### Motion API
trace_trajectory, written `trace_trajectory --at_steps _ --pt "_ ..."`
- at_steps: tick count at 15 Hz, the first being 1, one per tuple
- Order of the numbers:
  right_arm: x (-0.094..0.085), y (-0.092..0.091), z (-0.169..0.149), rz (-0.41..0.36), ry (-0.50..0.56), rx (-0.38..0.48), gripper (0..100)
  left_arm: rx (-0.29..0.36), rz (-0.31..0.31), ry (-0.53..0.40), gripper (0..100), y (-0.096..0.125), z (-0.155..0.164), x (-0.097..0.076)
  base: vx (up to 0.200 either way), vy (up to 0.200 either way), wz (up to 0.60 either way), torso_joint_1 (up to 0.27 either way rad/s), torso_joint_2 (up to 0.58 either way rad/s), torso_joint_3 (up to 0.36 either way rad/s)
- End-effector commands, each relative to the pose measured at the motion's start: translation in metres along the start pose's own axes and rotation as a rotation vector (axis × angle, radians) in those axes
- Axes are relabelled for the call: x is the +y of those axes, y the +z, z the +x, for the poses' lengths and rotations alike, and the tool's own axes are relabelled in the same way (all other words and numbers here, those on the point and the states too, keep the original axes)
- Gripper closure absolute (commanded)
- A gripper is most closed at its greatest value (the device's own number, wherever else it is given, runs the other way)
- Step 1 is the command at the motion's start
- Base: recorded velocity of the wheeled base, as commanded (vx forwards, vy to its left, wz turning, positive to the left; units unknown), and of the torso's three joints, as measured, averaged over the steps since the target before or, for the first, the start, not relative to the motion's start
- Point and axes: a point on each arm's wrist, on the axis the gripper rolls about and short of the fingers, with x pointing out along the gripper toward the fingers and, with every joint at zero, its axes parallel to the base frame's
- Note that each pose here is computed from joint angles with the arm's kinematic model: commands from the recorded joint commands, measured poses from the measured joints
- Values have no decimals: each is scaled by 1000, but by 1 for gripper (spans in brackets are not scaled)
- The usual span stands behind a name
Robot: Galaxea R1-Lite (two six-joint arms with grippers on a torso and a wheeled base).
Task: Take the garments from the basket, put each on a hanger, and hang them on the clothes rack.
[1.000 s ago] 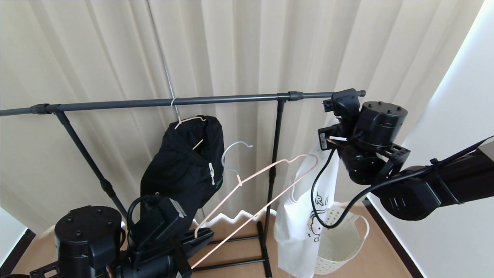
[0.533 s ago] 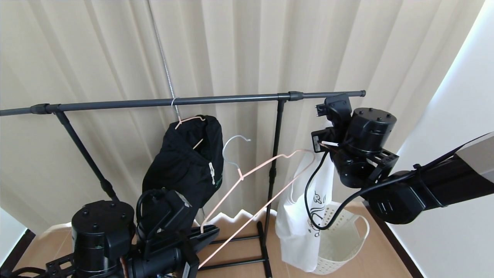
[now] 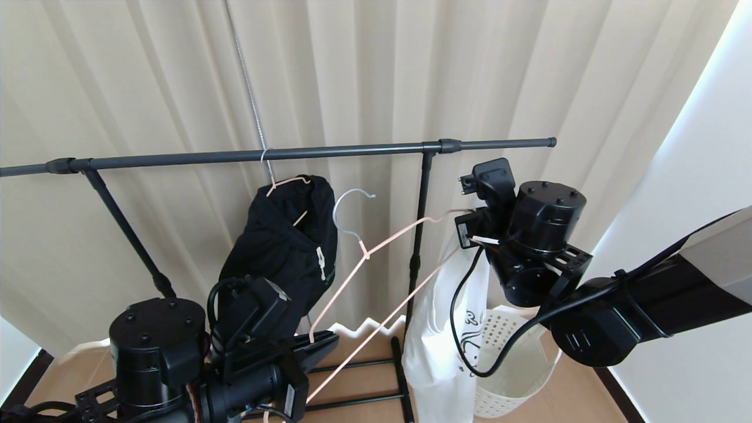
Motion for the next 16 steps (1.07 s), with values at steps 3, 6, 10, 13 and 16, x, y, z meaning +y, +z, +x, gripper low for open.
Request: trace_trajectory --at_steps 3,6,10,13,16 --pt "12 0 -13 -9 46 0 100 5 -8 4 100 -2 3 1 0 0 0 0 0 0" --pt "23 3 -29 -3 72 -21 100 9 -7 6 100 -3 5 1 0 0 0 0 0 0" --pt "42 8 -53 3 132 -45 100 5 -7 13 100 -4 7 2 0 0 0 0 0 0" --pt "50 15 -73 9 177 -60 100 -5 -5 15 100 -5 8 2 0 0 0 0 0 0" --pt "67 33 -112 68 287 -133 100 -8 -5 20 100 -6 10 2 0 0 0 0 0 0"
